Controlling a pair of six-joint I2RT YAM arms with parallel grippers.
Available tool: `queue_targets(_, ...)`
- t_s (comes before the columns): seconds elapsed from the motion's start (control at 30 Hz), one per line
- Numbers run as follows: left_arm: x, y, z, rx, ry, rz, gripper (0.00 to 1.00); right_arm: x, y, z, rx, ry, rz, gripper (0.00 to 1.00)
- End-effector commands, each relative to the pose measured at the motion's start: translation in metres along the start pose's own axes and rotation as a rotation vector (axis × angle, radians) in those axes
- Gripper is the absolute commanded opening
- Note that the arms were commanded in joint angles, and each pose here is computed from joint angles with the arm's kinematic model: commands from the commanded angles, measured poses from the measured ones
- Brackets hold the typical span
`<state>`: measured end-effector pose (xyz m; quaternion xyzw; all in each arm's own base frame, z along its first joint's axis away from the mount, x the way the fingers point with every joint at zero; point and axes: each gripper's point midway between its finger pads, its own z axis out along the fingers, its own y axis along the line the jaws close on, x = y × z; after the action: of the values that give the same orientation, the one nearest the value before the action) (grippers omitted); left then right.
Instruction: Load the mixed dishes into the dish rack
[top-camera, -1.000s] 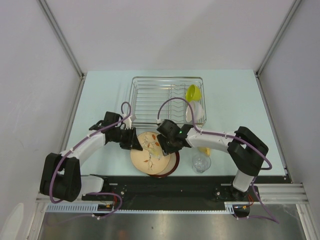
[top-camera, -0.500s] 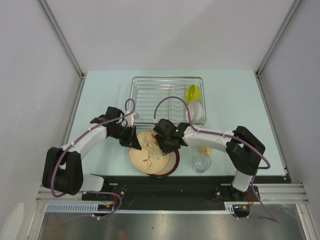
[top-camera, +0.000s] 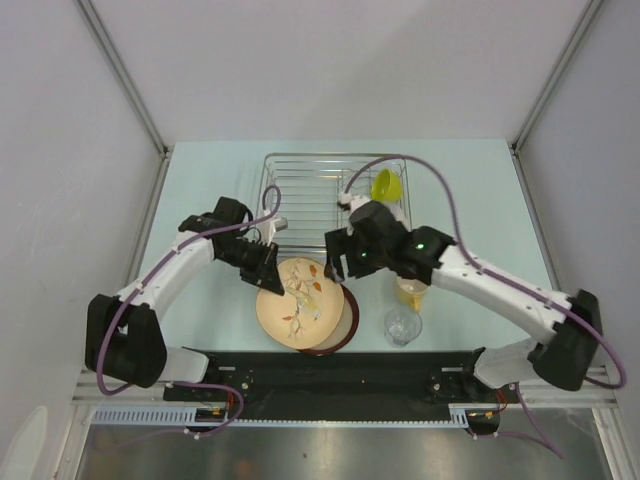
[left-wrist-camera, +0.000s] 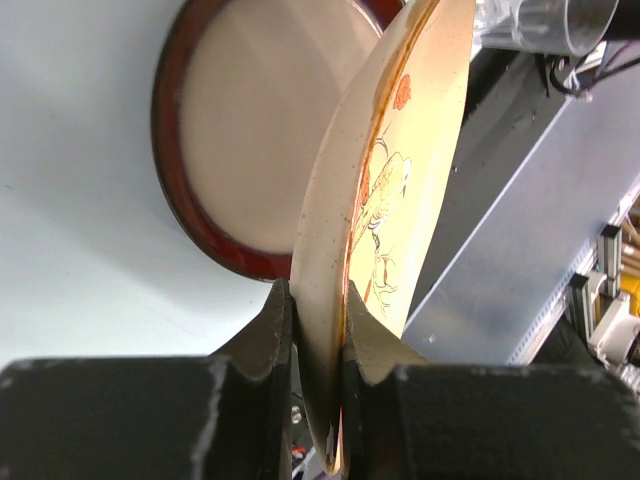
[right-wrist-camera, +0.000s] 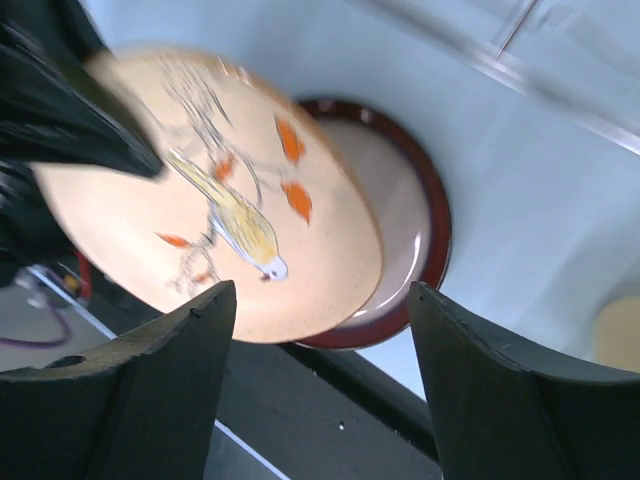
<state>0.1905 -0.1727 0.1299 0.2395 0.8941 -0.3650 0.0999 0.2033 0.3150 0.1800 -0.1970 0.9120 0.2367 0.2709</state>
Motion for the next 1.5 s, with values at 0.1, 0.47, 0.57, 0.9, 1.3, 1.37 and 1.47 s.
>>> queue_targets(0.1,-0.022,-0.044,-0.022,0.092,-0.056,0.124,0.0,-0.079,-0.023,-0.096,0.011,-0.361,0.08,0.83)
queue_targets(0.47,-0.201,-0.067,-0.132,-0.34,-0.371,0.642,0.0,-0.115,-0.048,-0.172,0.073,-0.686,0.175,1.0)
queue_targets(0.57,-0.251,-0.062,-0.149,-0.495,-0.453,0.768,0.0,-0.115,-0.06,-0.184,0.108,-0.736,0.202,1.0)
queue_targets(0.9,-0.371,-0.077,-0.132,-0.735,-0.677,1.157,0.0,-0.11,-0.1,-0.215,0.197,-0.845,0.232,1.0)
queue_targets(1.3,-0.422,-0.072,-0.085,-0.786,-0.696,1.438,0.0,-0.098,-0.149,-0.193,0.205,-0.789,0.326,1.0)
queue_targets(1.37,-0.423,-0.067,-0.074,-0.777,-0.676,1.444,0.0,-0.096,-0.151,-0.186,0.184,-0.77,0.331,1.0)
queue_targets(1.47,-0.423,-0.063,-0.063,-0.766,-0.654,1.451,0.0,-0.097,-0.157,-0.182,0.176,-0.761,0.339,1.0)
